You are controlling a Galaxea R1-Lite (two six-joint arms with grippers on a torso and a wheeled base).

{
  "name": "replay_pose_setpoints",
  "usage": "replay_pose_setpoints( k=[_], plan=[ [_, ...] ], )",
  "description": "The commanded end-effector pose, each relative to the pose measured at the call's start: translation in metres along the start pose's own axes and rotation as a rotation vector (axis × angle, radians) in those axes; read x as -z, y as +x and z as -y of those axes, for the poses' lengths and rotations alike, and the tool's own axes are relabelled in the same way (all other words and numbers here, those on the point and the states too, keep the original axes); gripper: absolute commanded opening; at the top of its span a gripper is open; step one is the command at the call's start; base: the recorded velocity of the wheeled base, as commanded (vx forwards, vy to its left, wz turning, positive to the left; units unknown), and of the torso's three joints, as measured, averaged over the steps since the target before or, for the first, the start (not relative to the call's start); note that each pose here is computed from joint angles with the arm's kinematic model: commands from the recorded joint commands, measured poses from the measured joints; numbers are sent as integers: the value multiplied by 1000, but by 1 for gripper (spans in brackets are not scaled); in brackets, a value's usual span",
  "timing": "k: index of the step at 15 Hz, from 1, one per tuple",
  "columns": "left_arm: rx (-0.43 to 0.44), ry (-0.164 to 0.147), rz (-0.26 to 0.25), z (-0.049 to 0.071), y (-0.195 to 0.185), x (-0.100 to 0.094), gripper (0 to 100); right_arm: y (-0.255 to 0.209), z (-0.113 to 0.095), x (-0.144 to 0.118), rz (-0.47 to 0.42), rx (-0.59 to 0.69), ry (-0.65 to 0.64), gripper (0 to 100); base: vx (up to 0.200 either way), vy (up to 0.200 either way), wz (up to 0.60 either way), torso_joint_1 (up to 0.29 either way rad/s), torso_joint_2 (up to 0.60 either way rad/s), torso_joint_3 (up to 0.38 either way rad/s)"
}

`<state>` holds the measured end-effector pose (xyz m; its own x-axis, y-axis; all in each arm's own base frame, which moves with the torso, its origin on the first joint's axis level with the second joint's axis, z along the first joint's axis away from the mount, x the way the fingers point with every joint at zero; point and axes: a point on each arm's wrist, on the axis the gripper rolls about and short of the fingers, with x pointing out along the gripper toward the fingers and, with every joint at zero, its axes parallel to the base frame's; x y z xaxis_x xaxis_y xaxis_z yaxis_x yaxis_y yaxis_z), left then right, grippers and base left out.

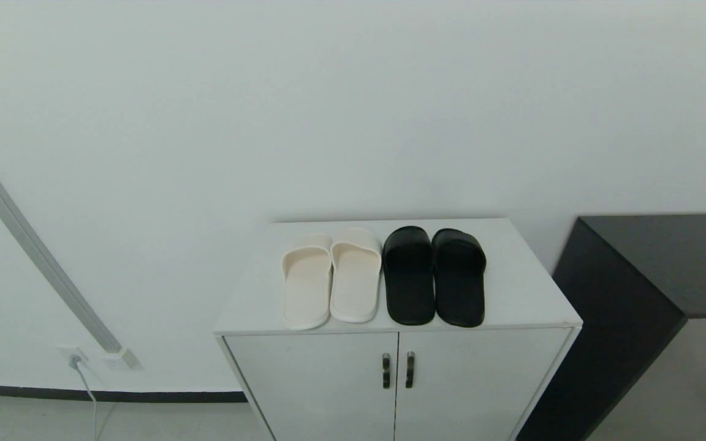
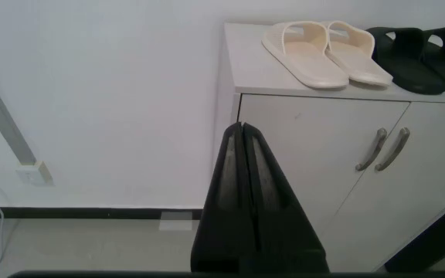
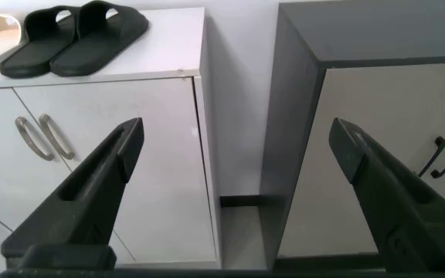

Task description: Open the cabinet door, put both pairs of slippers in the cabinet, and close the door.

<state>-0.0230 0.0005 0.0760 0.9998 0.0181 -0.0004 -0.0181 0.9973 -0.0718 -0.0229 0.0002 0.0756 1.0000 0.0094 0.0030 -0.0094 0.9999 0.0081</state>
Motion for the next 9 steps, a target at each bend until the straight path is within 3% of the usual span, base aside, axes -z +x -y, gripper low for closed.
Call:
replay_pose_setpoints(
  k=[1,7,8,9],
  plan=[
    [0,0,-1,0,0,0,0,0,0,0,-1,-1,-3,100,0,0,0,0,0,0],
    [-1,0,-3,0,0,0,0,0,0,0,0,-15,-23,100,0,0,0,0,0,0],
    [-1,0,-3,0,0,0,0,-2,0,-12,35,-15,-16,100,0,0,0,0,0,0],
    [0,0,-1,0,0,0,0,-10,0,-63,124,-32,39,100,0,0,0,0,0,0]
  ],
)
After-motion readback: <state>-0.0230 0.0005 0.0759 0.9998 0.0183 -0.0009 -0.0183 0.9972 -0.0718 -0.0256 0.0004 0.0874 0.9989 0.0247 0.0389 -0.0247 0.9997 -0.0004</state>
